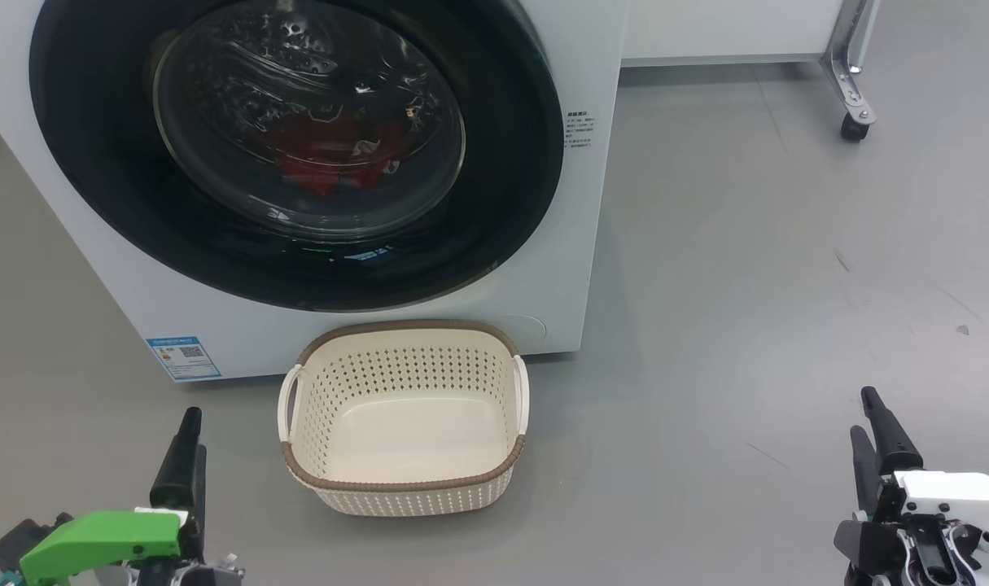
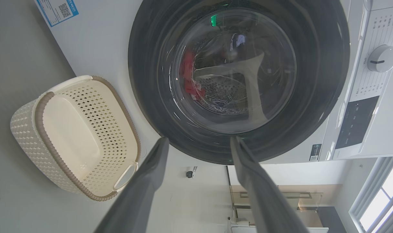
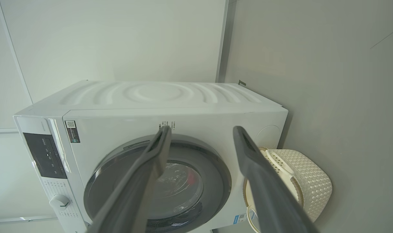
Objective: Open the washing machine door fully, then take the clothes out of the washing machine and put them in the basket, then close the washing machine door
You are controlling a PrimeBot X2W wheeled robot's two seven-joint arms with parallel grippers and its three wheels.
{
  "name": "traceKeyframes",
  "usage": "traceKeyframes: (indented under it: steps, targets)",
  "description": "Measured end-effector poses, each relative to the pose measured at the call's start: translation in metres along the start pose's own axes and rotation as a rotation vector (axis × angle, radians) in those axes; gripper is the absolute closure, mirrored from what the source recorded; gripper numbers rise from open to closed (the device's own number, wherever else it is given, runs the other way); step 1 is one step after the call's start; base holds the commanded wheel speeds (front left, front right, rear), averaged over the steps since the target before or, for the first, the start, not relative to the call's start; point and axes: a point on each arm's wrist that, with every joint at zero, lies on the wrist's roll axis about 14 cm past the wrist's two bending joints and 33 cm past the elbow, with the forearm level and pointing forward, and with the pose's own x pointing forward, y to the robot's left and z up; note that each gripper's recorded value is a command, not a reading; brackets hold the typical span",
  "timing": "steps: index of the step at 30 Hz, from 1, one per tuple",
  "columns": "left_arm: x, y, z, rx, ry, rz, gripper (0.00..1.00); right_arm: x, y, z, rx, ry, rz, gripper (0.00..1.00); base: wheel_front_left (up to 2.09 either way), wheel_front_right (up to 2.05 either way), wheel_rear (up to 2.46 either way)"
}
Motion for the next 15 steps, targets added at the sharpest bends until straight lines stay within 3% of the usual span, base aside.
traceKeyframes:
  steps: [8,15]
  targets:
    - [0.0011,-0.0041,-0.0060,0.034,0.009,-0.011,0.00,-0.0012,0.0024,0.0049,-0.061,-0.015,0.006,0.00,0.00,0.00,0.00]
    - [0.0016,-0.0065,-0.0104,0.130,0.024,-0.018,0.00,-0.0014,0.0051,0.0086,-0.166,-0.019,0.011,0.00,0.00,0.00,0.00]
